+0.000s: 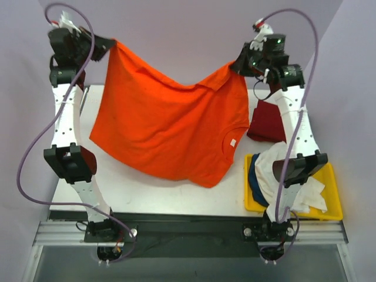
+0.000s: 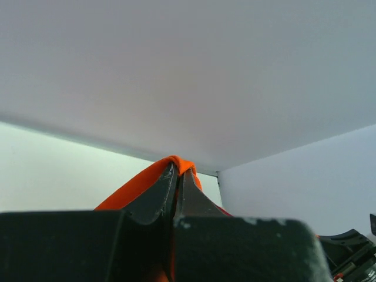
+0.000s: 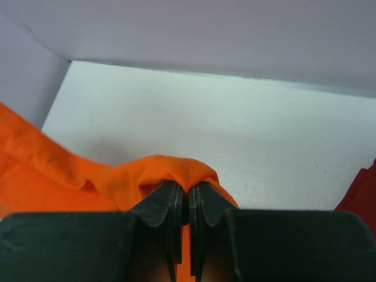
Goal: Fold and stack the t-shirts
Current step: Flatten out the tshirt
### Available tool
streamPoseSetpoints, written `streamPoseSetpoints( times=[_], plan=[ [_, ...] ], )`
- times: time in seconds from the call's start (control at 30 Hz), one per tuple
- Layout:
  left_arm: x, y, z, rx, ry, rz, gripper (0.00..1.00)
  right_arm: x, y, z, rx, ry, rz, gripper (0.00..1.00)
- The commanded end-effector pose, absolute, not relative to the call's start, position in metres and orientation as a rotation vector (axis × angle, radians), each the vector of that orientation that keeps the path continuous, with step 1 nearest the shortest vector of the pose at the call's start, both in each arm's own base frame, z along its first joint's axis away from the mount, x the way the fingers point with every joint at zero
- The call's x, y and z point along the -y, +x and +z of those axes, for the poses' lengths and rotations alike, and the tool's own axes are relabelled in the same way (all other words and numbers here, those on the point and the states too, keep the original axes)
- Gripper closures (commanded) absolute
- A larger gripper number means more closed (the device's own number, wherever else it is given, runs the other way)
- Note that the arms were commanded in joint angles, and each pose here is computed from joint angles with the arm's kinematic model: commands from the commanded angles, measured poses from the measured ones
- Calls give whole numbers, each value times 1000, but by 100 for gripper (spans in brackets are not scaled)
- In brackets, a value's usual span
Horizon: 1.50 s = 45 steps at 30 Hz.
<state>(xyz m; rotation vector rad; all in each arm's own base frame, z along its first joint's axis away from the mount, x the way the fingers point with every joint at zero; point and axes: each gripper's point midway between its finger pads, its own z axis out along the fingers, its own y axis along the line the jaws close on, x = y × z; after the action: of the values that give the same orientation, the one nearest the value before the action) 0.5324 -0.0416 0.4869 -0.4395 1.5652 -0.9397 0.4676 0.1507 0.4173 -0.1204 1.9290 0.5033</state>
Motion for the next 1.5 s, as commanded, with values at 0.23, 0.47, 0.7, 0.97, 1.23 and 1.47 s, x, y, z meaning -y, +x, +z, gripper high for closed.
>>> streamPoseSetpoints(
  times=[0.23,0.47,0.7,0.97,1.23,1.47],
  plan=[
    [47,530,549,-1402,-374,-1020,100,-129,474,483,-1722,-53,518,100],
    [26,458,595,-1223,-412,-935,100,-117,411,557,-1491,-71,501,100],
    [-7,365,644,-1029,-443,-765,100,-111,345,617,-1282,-106,463,100],
    [10,336,652,-1037,-436,-778,100,-113,294,661,-1120,-133,462,100],
    [-14,383,555,-1194,-594,-664,100,-143,377,589,-1320,-135,466,100],
    [-20,509,362,-1574,-715,-670,100,-160,526,430,-1676,-65,436,100]
  ],
)
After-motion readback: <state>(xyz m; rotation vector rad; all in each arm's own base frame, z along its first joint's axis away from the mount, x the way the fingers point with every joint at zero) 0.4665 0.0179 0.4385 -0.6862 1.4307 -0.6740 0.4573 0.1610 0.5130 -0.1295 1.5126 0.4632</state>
